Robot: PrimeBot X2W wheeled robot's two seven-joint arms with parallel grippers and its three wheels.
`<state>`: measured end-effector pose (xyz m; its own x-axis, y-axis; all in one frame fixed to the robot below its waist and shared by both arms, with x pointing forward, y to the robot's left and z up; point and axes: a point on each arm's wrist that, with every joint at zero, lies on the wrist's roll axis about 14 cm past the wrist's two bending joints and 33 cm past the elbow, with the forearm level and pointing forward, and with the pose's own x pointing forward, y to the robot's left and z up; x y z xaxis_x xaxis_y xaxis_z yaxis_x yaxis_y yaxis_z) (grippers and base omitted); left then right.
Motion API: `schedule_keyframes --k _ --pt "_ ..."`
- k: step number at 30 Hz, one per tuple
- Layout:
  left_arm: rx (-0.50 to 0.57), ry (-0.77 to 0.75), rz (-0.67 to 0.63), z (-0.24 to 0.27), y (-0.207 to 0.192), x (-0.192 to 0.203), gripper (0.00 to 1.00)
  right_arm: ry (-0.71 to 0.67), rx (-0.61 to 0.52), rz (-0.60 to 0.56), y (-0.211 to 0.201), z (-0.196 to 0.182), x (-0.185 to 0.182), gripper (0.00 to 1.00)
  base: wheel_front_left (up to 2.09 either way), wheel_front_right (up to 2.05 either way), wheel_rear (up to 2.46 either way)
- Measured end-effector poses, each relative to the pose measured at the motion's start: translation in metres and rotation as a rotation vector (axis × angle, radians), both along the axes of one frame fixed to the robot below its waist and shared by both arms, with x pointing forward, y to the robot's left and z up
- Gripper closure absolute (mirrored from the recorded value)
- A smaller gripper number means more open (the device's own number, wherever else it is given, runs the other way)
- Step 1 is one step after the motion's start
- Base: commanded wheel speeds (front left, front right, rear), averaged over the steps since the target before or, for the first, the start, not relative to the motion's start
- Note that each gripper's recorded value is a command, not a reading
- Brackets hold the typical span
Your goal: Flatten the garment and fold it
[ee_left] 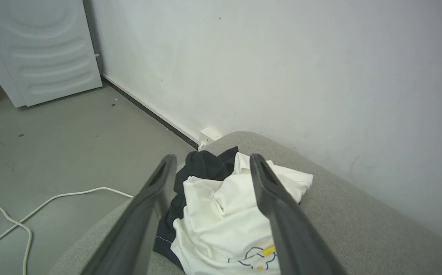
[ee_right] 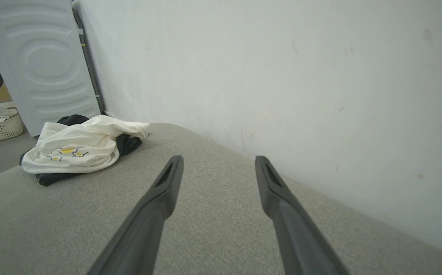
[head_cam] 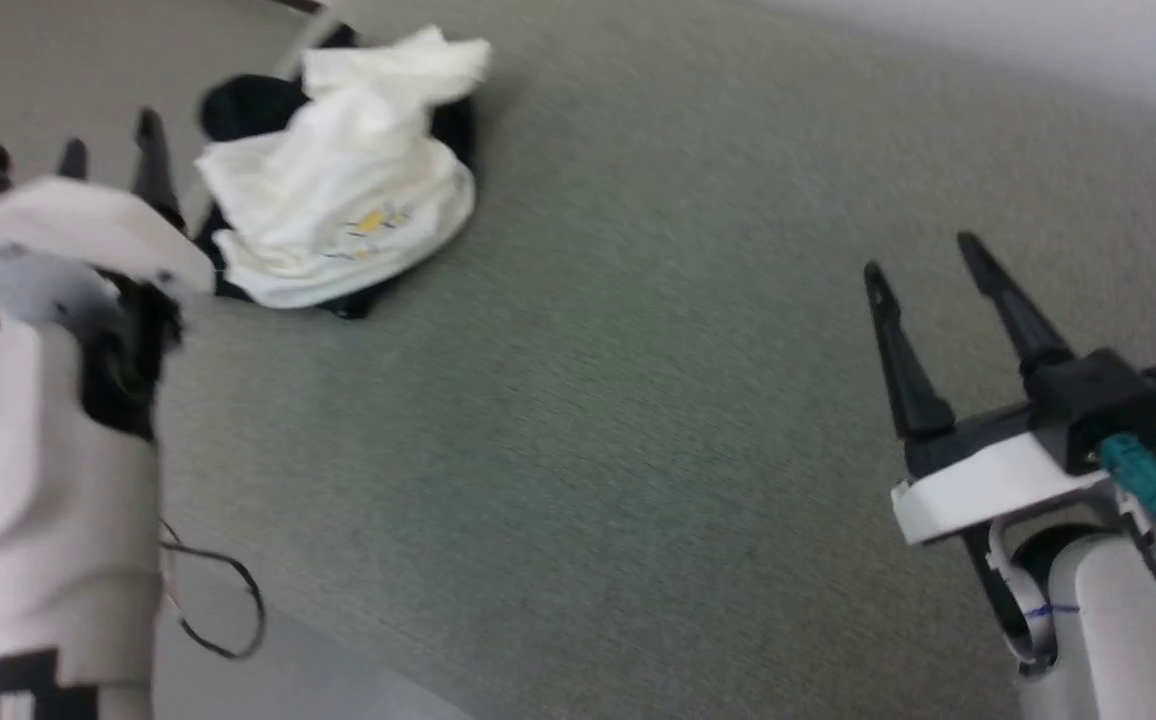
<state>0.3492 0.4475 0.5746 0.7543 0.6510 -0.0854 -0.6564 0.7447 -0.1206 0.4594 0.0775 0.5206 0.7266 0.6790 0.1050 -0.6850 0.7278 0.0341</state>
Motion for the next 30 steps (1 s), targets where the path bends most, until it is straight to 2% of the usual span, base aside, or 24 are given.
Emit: schedule_keyframes --k 4,8,14,17,20,21,22,23,27,30 --pt "-0.078 0.134 -0.041 -0.025 0.004 0.050 0.00 0.052 -0.002 -0.062 -0.022 -0.028 0.022 0.00 0.00 0.00 0.00" --pt "-0.196 0.286 -0.065 -0.072 0.001 0.082 0.00 0.111 -0.007 -0.121 -0.045 -0.060 0.034 0.00 0.00 0.00 0.00" --pt "-0.377 0.518 -0.085 -0.151 -0.019 0.104 0.00 0.171 -0.028 -0.218 -0.084 -0.094 0.043 0.00 0.00 0.00 0.00" --pt "-0.438 0.627 -0.090 -0.182 -0.033 0.110 0.00 0.201 -0.043 -0.265 -0.103 -0.110 0.044 0.00 0.00 0.00 0.00" --pt "-0.454 0.700 -0.095 -0.194 -0.035 0.117 0.00 0.225 -0.062 -0.305 -0.119 -0.121 0.042 0.00 0.00 0.00 0.00" --pt "-0.452 0.716 -0.101 -0.196 -0.036 0.119 0.52 0.230 -0.067 -0.317 -0.124 -0.124 0.042 0.00 0.00 0.00 0.00" --pt "-0.440 0.723 -0.109 -0.196 -0.036 0.123 0.87 0.234 -0.069 -0.328 -0.129 -0.125 0.041 0.00 0.00 0.00 0.00" --pt "-0.426 0.719 -0.115 -0.195 -0.036 0.126 1.00 0.237 -0.068 -0.338 -0.132 -0.126 0.040 0.00 0.00 0.00 0.00" --pt "-0.260 0.640 -0.133 -0.176 -0.031 0.135 1.00 0.237 -0.076 -0.365 -0.143 -0.123 0.036 0.00 0.00 0.00 0.00" --pt "-0.075 0.508 -0.143 -0.139 -0.021 0.146 1.00 0.242 -0.080 -0.388 -0.152 -0.118 0.028 0.00 0.00 0.00 0.00"
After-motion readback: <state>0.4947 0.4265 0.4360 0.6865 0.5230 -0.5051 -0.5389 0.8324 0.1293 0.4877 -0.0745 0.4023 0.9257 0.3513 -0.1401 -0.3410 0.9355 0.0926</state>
